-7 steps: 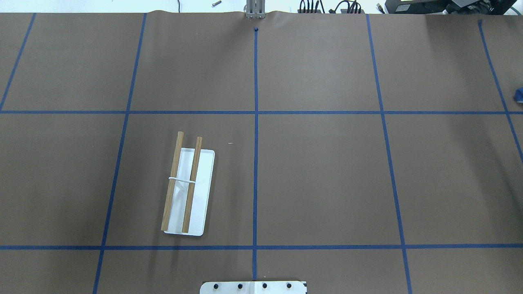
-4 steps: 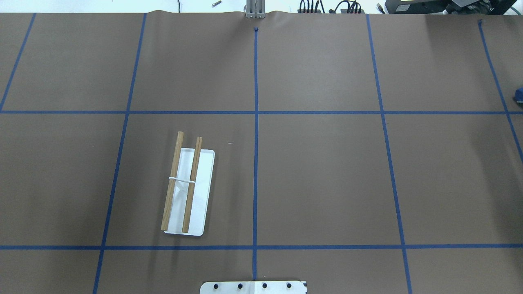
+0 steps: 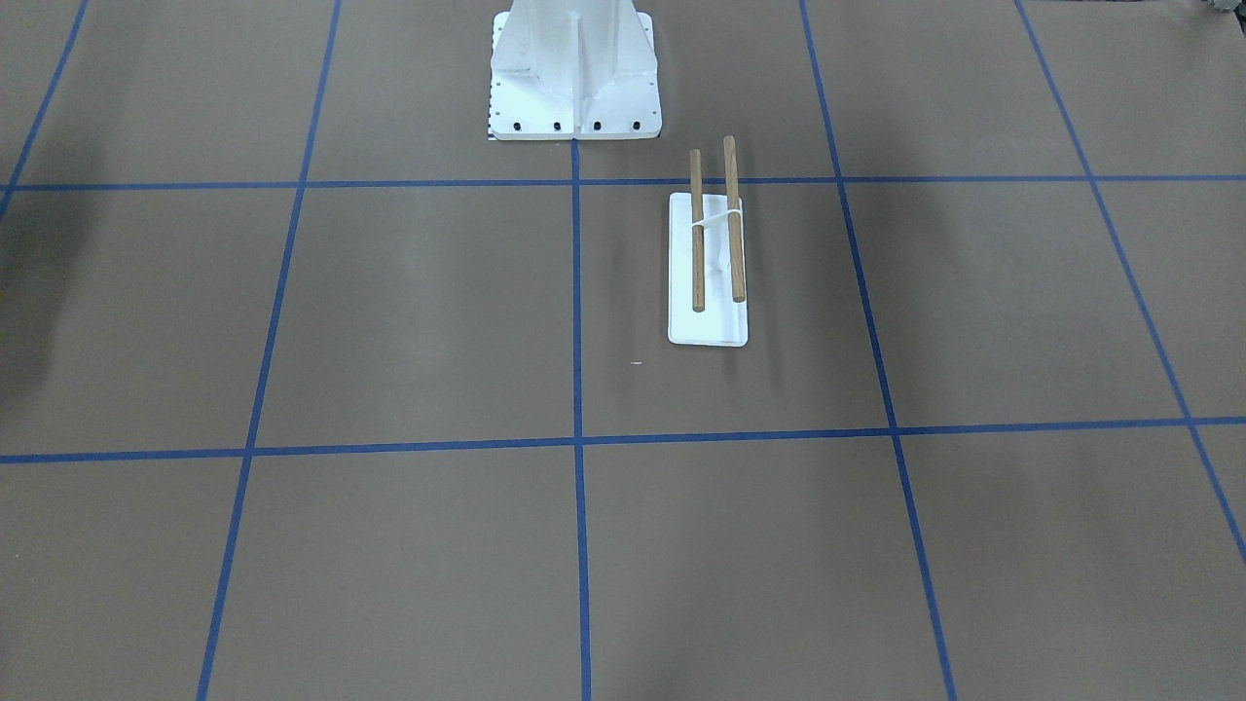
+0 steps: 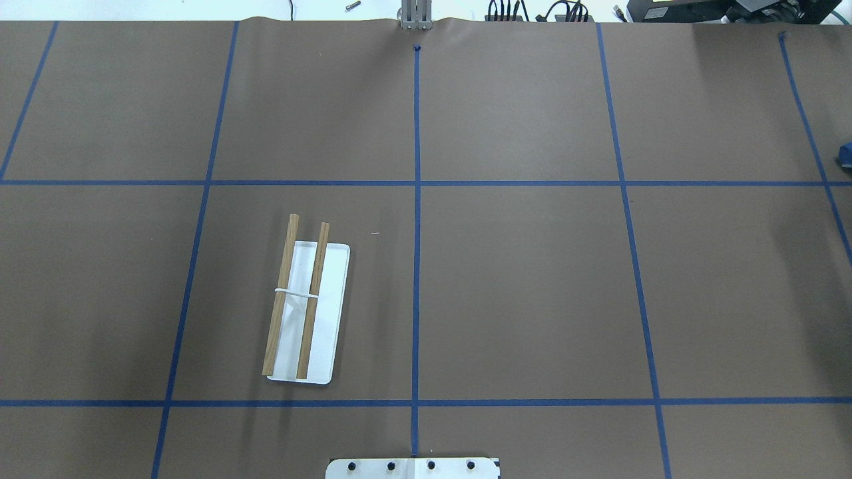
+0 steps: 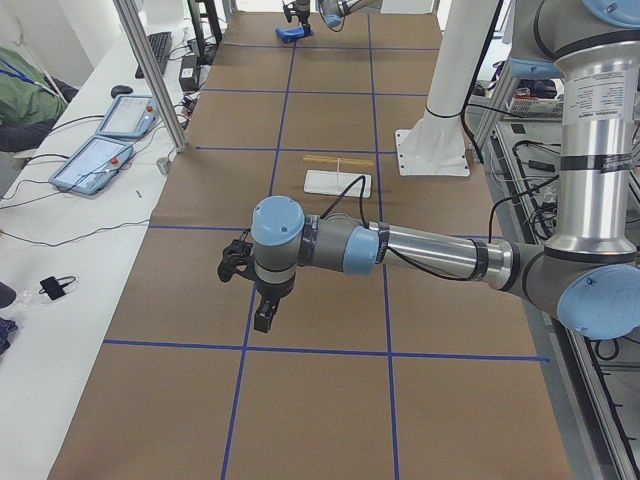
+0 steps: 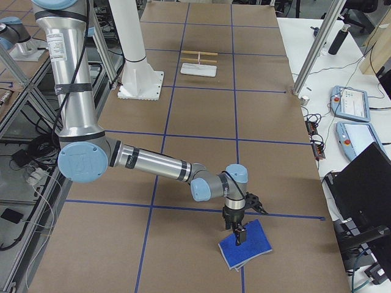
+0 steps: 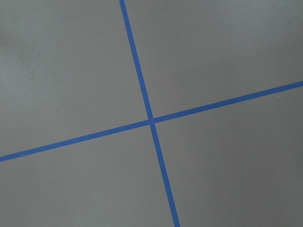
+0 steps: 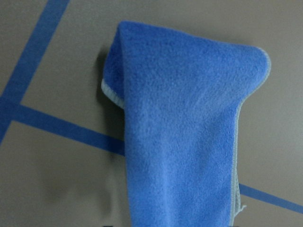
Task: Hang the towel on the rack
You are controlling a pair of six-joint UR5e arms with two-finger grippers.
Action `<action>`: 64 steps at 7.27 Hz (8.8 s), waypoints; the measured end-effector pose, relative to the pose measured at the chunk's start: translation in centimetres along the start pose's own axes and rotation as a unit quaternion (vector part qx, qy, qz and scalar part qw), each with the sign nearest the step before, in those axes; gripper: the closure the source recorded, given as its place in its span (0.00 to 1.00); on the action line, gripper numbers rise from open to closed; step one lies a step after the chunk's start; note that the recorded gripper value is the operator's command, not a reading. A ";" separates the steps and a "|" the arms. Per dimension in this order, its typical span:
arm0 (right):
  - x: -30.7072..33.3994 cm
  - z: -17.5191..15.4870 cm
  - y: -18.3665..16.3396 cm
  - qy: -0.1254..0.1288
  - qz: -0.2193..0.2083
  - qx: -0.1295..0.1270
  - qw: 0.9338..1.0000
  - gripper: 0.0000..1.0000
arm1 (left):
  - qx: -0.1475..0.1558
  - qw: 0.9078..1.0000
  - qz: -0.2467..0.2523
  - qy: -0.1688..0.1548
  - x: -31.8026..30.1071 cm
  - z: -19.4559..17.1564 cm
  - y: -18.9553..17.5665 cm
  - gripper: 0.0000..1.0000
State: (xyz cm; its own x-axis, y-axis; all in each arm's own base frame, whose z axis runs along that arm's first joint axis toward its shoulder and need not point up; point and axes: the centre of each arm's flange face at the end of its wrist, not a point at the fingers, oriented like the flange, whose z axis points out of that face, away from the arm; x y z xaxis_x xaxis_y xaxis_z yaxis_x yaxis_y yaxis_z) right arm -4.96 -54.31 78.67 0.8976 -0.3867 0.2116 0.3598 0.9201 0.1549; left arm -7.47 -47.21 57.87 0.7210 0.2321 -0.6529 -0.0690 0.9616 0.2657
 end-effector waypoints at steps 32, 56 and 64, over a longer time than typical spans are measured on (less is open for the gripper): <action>-7.3 -23.1 -10.2 -0.127 -0.067 0.187 0.972 1.00 | 0.069 0.993 0.097 0.008 3.1 0.0 -4.0 0.01; -52.2 -57.6 -17.7 -0.346 0.239 0.339 0.841 1.00 | -0.036 0.709 -0.624 0.327 61.8 9.3 -19.9 0.02; -52.8 -57.3 -16.1 -0.350 0.235 0.337 0.842 1.00 | -0.010 0.700 -0.615 0.364 61.5 11.0 -20.0 1.00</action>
State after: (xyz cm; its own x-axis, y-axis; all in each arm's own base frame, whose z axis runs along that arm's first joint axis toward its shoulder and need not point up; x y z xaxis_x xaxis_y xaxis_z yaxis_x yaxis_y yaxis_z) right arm -43.53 -45.10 9.74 0.4452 -0.1489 0.8830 -0.4312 0.8286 0.3571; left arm 45.80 -53.82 20.22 -0.2981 -0.7662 -0.5693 0.2789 0.5004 -0.8196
